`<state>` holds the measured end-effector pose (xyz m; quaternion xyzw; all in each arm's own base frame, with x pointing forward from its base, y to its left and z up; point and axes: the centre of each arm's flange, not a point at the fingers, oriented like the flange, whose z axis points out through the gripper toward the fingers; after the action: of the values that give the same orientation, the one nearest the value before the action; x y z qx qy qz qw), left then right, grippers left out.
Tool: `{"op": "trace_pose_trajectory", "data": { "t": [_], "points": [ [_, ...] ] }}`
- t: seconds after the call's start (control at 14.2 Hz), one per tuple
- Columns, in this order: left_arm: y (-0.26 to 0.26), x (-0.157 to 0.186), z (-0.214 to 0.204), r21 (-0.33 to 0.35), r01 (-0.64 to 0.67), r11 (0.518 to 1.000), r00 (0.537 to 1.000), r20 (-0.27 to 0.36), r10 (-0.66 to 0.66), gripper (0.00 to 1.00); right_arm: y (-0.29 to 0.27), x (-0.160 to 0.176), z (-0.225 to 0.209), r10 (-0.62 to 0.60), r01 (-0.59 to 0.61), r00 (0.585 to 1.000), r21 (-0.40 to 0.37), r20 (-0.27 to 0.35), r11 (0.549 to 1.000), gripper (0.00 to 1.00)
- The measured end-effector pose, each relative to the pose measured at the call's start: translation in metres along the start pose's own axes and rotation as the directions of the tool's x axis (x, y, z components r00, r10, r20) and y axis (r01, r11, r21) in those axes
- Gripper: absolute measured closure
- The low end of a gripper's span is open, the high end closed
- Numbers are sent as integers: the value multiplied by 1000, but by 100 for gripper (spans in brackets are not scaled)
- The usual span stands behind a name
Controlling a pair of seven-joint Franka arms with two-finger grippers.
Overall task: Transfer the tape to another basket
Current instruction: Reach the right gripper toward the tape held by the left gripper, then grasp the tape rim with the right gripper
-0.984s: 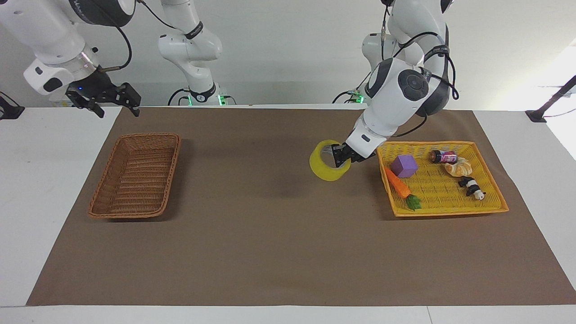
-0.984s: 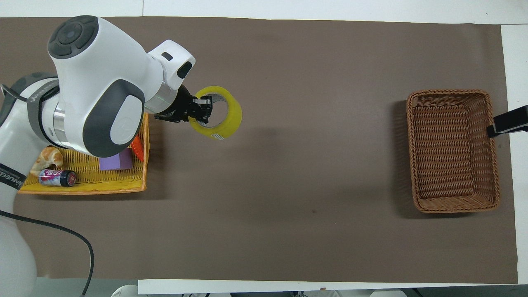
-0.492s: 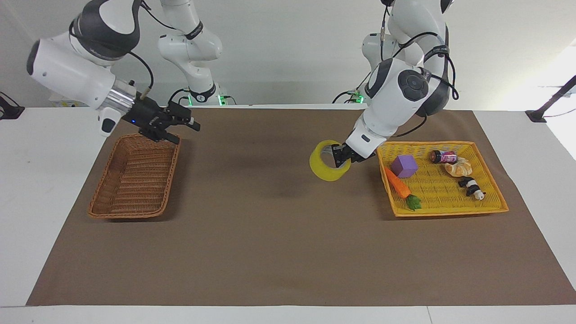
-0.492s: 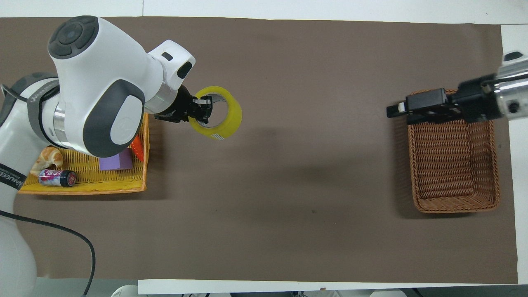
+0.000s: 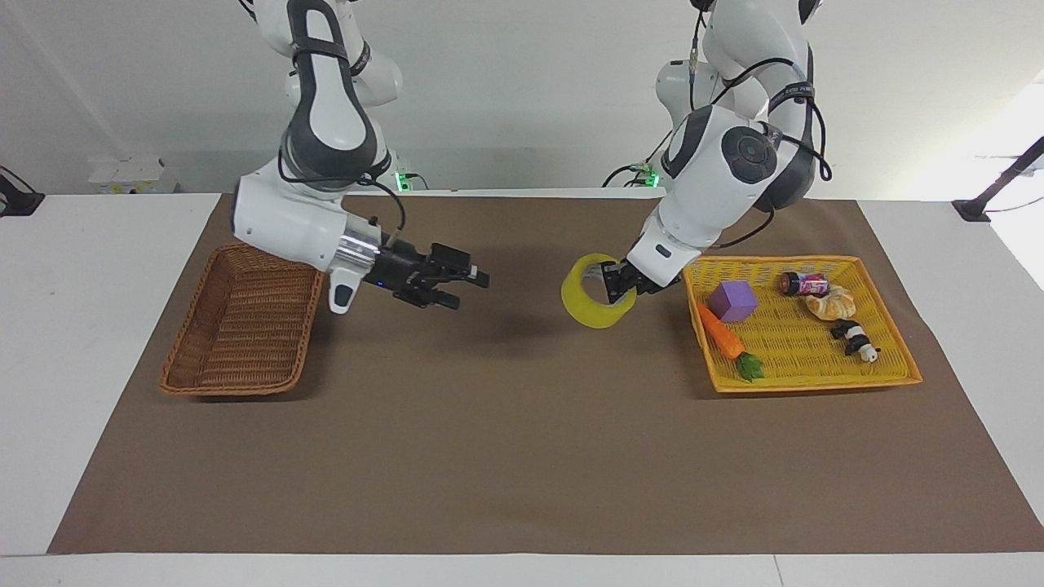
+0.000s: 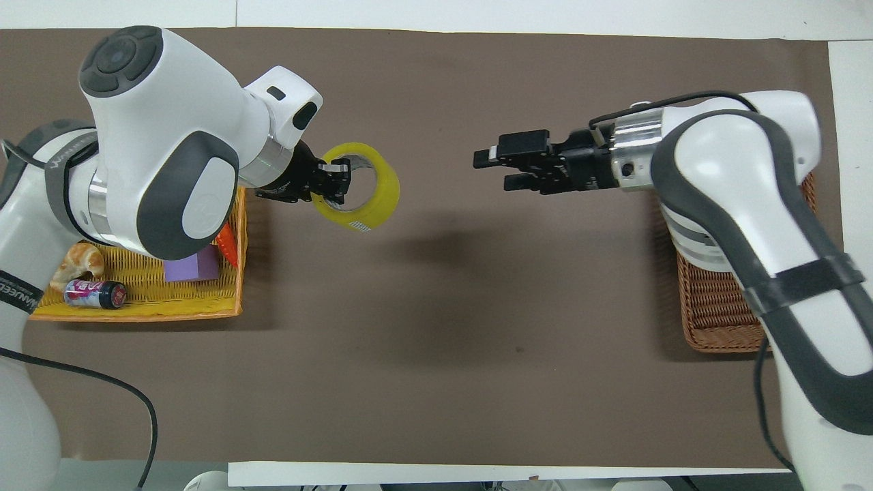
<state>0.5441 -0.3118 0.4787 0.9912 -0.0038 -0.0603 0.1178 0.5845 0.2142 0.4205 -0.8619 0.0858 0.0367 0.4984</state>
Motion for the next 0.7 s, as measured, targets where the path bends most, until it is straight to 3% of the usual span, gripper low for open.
{"op": "trace_pose_trajectory", "data": {
  "t": [0.28,0.7],
  "points": [
    [0,0,0,1,5,1000,1000,1,-5,79,2,-10,43,101,-103,995,119,23,988,0],
    [0,-1,1,4,7,1000,1000,7,-7,79,-17,-29,77,73,-75,997,103,20,992,0]
  ]
}}
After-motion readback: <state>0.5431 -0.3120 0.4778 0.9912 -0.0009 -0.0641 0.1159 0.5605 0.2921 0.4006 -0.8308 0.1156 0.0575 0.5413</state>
